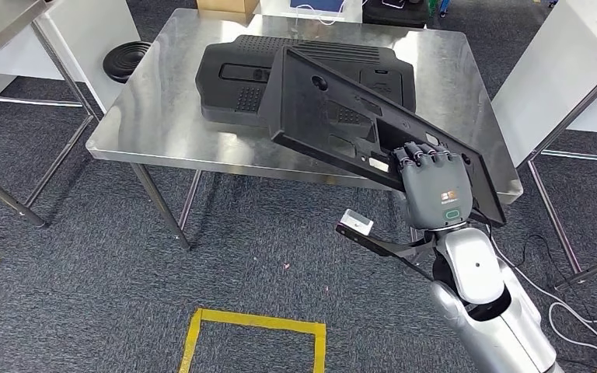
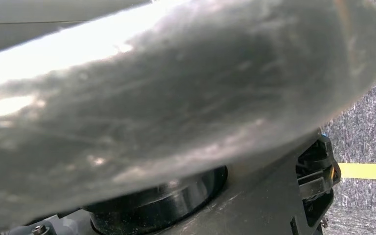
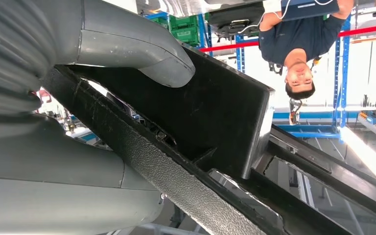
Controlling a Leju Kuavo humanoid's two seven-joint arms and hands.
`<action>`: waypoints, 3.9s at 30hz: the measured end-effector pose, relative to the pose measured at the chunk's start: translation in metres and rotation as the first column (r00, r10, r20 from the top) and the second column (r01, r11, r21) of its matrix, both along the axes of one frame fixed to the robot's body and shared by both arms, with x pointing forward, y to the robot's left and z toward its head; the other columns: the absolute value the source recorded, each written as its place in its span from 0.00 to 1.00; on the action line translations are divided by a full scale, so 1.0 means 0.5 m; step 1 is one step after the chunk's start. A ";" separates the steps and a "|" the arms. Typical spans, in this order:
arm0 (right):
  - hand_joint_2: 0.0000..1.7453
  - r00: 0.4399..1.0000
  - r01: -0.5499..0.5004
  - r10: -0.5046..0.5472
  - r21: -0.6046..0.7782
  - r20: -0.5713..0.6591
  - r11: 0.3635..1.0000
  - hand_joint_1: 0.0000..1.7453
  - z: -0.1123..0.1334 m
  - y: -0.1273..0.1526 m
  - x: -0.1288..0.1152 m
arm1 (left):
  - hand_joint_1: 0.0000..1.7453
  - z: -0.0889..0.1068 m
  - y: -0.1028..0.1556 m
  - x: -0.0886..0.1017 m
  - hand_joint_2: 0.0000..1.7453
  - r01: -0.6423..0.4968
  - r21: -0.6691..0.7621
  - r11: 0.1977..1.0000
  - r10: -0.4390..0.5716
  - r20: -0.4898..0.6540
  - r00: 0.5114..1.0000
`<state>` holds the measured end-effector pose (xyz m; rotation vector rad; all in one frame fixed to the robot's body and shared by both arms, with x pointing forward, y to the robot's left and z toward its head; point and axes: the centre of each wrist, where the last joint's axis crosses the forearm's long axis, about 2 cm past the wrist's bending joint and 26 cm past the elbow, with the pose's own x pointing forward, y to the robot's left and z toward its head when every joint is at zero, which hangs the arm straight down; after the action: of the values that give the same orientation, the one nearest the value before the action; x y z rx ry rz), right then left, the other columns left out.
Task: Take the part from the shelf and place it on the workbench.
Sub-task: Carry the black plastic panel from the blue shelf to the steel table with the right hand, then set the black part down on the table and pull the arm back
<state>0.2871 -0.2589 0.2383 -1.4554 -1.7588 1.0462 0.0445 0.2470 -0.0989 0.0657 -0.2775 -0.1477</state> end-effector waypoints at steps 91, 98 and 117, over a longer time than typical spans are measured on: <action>1.00 0.995 -0.064 0.038 -0.296 -0.093 0.953 1.00 0.013 -0.008 0.058 | 0.00 -0.002 0.006 -0.073 0.00 -0.039 -0.030 0.999 0.038 -0.049 0.998; 1.00 0.994 -0.064 0.032 -0.324 -0.102 0.944 1.00 0.011 -0.027 0.060 | 0.00 0.002 0.003 -0.076 0.00 -0.045 -0.016 0.999 0.045 -0.041 0.998; 1.00 0.990 -0.078 0.032 -0.345 -0.137 0.935 1.00 0.023 -0.025 0.070 | 0.00 0.004 0.004 -0.073 0.00 -0.049 -0.020 0.999 0.049 -0.031 0.998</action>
<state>0.3219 -0.2714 0.2496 -1.5103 -1.5851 1.5103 0.0082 0.2489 -0.0967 0.0492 -0.2463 -0.0969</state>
